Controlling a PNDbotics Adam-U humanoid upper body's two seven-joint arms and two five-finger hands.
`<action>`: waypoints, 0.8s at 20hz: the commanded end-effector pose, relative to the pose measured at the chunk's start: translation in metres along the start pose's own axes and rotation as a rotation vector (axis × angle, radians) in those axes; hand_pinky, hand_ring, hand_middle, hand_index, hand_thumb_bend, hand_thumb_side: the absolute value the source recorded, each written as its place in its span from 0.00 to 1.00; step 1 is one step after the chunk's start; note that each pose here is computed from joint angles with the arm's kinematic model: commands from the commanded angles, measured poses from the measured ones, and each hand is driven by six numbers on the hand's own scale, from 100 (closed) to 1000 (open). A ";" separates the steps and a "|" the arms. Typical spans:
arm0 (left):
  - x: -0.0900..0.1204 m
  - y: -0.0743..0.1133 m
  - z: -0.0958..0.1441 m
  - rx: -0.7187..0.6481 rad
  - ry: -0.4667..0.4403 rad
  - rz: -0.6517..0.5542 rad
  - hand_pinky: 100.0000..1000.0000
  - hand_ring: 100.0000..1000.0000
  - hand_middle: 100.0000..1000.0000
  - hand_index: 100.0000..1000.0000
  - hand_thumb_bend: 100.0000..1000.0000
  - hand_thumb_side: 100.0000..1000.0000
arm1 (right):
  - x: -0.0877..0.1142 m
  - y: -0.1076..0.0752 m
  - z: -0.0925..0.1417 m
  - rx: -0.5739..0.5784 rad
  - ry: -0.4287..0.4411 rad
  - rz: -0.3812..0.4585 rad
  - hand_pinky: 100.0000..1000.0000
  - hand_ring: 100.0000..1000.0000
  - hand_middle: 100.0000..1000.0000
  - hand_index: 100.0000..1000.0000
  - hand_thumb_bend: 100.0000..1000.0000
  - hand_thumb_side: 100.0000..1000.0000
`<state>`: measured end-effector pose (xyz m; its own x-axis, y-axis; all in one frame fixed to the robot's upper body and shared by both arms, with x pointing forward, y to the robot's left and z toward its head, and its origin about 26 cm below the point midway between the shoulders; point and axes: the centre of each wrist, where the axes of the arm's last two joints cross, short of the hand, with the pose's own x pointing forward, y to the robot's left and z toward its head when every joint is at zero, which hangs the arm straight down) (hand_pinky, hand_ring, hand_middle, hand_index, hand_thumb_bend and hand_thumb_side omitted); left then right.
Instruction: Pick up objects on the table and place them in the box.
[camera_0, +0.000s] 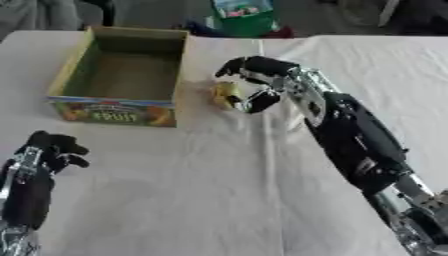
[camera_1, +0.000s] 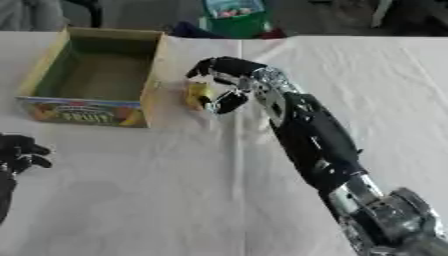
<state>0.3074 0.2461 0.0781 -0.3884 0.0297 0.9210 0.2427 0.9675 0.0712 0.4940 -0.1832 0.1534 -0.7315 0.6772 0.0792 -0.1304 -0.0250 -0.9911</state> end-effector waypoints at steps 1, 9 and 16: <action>0.006 0.000 -0.004 -0.012 -0.023 -0.003 0.45 0.54 0.43 0.57 0.00 0.77 | 0.001 -0.012 -0.002 -0.006 -0.001 0.038 0.69 0.81 0.83 0.91 0.00 0.18; 0.006 -0.001 -0.005 -0.017 -0.027 -0.003 0.45 0.54 0.43 0.57 0.00 0.77 | 0.004 -0.006 -0.006 -0.026 0.017 0.072 0.56 0.55 0.69 0.78 0.00 0.18; 0.007 -0.001 -0.006 -0.017 -0.030 -0.003 0.45 0.54 0.43 0.57 0.00 0.77 | 0.004 -0.003 -0.005 -0.163 0.021 0.108 0.28 0.19 0.36 0.50 0.00 0.13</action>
<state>0.3084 0.2454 0.0795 -0.3925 0.0306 0.9192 0.2473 0.9662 0.0734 0.4926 -0.1761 0.1447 -0.7222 0.6917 -0.0020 0.0093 0.0068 -0.9999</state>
